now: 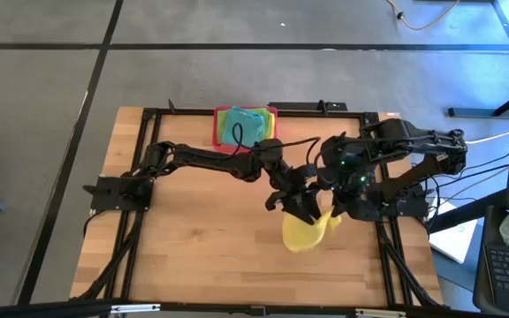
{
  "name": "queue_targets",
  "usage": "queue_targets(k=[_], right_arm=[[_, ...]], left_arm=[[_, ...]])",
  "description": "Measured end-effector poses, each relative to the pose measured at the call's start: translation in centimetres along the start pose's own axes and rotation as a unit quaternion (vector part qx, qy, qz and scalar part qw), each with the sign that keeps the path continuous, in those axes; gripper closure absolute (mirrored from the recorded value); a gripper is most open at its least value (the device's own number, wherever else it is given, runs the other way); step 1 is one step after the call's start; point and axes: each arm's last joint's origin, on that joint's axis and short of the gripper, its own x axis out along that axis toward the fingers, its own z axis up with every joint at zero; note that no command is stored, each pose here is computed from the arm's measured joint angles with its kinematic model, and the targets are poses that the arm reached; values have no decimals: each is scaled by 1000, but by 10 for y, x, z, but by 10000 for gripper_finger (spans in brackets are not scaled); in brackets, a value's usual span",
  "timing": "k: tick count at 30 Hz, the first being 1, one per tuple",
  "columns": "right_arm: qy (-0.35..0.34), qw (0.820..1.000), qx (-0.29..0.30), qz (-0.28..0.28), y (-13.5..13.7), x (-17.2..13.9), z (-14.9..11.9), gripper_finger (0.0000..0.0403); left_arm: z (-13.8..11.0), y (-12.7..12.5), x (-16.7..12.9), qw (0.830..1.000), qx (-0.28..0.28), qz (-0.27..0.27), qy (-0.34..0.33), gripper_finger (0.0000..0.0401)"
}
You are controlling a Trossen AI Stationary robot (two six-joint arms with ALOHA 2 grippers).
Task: Fold microfiber towels
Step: Fold the yellow microfiber cloth
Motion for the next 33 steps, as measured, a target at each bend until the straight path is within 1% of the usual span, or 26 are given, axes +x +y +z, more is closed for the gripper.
queue_targets(k=[3, 7, 9, 13, 17, 19, 24, 29, 33], right_arm=[[-3, 1000, 1, -13, -1, 0, 0, 395], [-3, 1000, 1, -15, -1, 0, 0, 395], [-3, 1000, 2, -15, -1, 0, 0, 395], [-4, 1000, 3, -15, 0, -1, 0, 395], [-20, 1000, -5, -11, 4, -7, 1, 395], [-27, 1000, 0, -9, 6, -10, 1, 395], [-38, 999, 1, -6, 10, -16, 2, 395], [-42, 999, 17, -5, 11, -19, 1, 395], [-36, 999, 24, -5, 11, -18, 0, 395]], left_arm=[[-1, -1, 1, 1000, -2, -1, 1, 254], [-2, -1, 3, 1000, -4, 4, -4, 254], [-2, -1, 5, 1000, 5, 10, -8, 254], [-6, 2, 7, 999, 19, 39, -12, 254], [-13, 7, 10, 996, 26, 87, -10, 254], [-15, 8, 12, 994, 35, 106, -12, 254], [-16, 10, 12, 988, 60, 138, -24, 254], [-14, 14, 8, 979, 84, 180, -41, 254], [-15, 17, 7, 977, 85, 195, -34, 254]])
